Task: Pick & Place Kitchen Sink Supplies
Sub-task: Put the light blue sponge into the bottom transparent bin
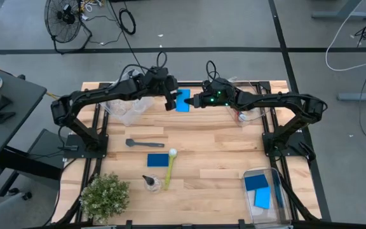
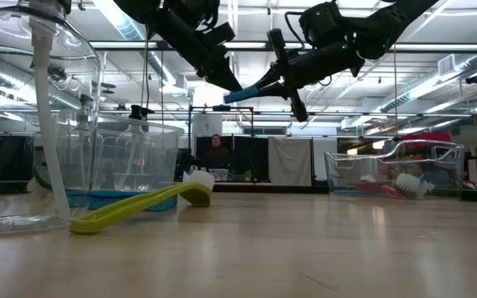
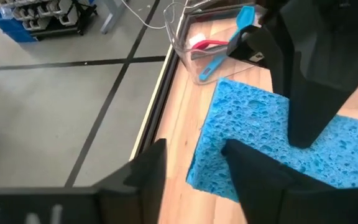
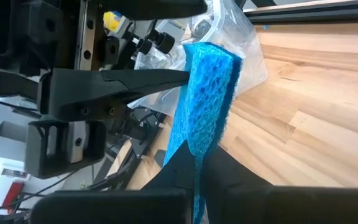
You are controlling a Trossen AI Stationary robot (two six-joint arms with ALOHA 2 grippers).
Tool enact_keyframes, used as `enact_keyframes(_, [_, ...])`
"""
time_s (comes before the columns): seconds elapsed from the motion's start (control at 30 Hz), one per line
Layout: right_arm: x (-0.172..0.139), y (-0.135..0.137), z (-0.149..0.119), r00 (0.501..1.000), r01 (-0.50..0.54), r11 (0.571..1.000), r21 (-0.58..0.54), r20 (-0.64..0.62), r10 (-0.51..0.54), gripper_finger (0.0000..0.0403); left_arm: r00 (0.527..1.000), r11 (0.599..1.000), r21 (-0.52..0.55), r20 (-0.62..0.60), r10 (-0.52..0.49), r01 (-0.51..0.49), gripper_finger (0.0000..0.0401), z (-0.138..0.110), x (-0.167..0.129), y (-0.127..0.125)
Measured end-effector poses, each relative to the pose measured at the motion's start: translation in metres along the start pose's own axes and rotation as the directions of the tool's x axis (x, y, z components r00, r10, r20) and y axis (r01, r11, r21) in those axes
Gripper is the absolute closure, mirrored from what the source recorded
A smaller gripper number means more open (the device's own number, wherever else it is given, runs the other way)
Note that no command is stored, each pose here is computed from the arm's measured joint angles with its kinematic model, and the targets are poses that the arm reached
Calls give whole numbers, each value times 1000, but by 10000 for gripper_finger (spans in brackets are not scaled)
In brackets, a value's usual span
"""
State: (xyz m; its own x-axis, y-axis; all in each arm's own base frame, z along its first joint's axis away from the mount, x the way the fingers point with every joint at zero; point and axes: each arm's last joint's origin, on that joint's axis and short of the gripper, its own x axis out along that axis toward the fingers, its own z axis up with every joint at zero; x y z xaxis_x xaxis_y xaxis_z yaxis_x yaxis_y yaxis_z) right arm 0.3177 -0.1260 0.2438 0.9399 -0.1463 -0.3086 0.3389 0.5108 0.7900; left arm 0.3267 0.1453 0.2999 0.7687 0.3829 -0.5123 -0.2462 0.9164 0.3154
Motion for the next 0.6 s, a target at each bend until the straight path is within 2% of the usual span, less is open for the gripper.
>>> enact_keyframes(0.13, [0, 1, 0, 1000, -25, 999, -25, -15, 25, 392, 1000, 1000, -9, 30, 7, -6, 187, 4, -6, 1])
enact_keyframes(0.23, [0, 3, -1, 996, -66, 998, -24, -64, 64, 392, 997, 999, -13, 55, 46, -45, 178, 9, -16, 4])
enact_keyframes(0.47, [-11, 12, -1, 981, -154, 981, -116, -140, 137, 392, 986, 995, -25, 137, 94, -92, 194, 22, -48, 11])
enact_keyframes(0.6, [-27, 25, 5, 968, -227, 954, -197, -153, 199, 391, 978, 994, -29, 181, 107, -103, 207, 28, -64, 13])
